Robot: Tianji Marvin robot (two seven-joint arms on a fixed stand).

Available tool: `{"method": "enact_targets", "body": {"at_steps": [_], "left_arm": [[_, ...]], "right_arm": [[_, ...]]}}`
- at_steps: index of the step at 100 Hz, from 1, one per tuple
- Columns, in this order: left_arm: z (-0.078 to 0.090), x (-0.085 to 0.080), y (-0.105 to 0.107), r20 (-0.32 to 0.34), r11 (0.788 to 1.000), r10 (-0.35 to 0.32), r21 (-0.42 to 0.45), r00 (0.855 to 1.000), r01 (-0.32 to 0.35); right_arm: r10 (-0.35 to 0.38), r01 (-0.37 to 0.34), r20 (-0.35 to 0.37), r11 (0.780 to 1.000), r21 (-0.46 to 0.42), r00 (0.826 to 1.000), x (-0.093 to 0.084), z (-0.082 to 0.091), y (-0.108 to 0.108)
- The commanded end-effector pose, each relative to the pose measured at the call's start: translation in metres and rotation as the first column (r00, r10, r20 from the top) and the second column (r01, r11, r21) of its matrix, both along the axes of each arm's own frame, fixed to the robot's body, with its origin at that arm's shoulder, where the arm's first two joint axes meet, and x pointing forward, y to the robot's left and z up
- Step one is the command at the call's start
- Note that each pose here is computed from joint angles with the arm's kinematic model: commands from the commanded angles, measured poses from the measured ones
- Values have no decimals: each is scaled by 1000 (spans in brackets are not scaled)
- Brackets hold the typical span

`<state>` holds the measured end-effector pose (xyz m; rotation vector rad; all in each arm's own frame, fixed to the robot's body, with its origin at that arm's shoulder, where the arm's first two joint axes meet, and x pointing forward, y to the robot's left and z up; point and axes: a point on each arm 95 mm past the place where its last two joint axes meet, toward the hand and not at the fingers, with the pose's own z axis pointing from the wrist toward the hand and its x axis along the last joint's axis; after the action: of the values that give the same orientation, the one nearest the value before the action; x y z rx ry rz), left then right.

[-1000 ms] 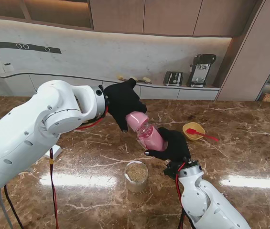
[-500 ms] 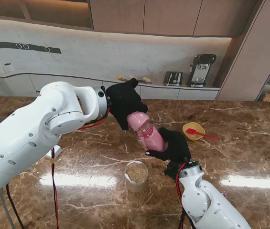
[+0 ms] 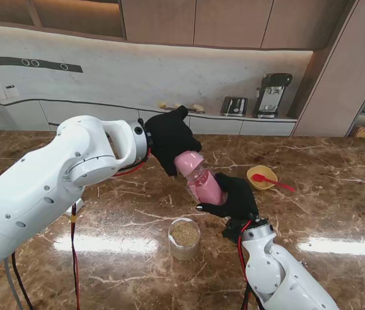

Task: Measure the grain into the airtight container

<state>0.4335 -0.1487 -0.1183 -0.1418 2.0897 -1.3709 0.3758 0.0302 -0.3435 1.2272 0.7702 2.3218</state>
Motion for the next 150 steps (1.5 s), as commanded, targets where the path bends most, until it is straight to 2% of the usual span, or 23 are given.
{"method": "enact_targets", "body": {"at_steps": [1, 27, 79, 150], "left_arm": [[-8, -1, -2, -5, 1000, -9, 13, 1000, 9], [-7, -6, -8, 55, 998, -45, 53, 997, 42], [-8, -7, -11, 68, 998, -56, 46, 996, 53], [-6, -11, -19, 129, 986, -121, 133, 984, 104]], "right_arm": [[19, -20, 19, 1000, 23, 1000, 0, 9, 9], [18, -19, 19, 999, 29, 1000, 0, 9, 9], [14, -15, 22, 999, 40, 1000, 1, 10, 8], [11, -12, 25, 999, 41, 1000, 1, 10, 7]]}}
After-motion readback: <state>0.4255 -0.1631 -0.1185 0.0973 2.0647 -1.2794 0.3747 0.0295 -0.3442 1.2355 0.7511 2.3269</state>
